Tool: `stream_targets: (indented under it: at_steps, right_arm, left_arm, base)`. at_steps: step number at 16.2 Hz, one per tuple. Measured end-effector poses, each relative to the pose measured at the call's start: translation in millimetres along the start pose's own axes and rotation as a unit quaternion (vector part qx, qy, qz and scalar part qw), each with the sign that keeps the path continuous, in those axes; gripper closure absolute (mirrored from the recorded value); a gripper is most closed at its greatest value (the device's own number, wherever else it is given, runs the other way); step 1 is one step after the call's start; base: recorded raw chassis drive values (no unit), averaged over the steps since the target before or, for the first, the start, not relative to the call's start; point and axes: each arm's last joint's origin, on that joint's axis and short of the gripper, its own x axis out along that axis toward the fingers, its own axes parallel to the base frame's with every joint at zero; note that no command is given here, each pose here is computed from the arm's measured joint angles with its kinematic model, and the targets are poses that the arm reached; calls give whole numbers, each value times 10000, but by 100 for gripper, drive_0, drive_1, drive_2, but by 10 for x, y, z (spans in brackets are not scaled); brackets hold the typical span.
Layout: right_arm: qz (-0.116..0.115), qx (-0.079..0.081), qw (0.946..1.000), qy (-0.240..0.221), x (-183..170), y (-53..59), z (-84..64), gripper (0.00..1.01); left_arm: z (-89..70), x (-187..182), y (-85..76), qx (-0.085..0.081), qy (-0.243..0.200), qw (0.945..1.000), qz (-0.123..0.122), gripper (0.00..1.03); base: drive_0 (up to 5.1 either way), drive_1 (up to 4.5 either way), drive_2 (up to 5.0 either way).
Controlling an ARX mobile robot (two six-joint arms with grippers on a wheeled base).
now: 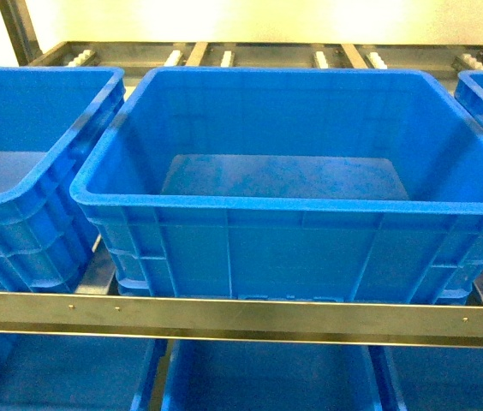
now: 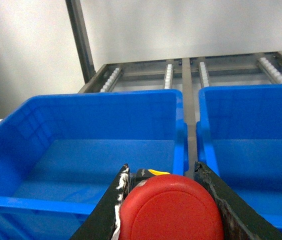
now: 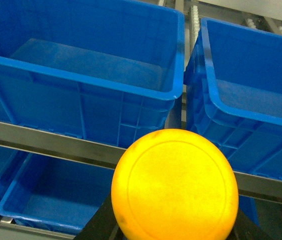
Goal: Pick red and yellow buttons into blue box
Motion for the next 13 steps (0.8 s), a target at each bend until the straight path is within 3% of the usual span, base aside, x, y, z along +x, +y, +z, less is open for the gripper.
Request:
stream_targets:
  at_steps: [9,13]
  right_arm:
    - [13,2,10000,-9,0,1,2,77]
    - [31,-1,10000,1,2,2,0,77]
  left_arm:
    - [7,-3,9,-16,-27,10000,35,72]
    - [4,2,17,-15,-22,10000,85,72]
  base:
    - [-334,505,-94]
    - [0,0,0]
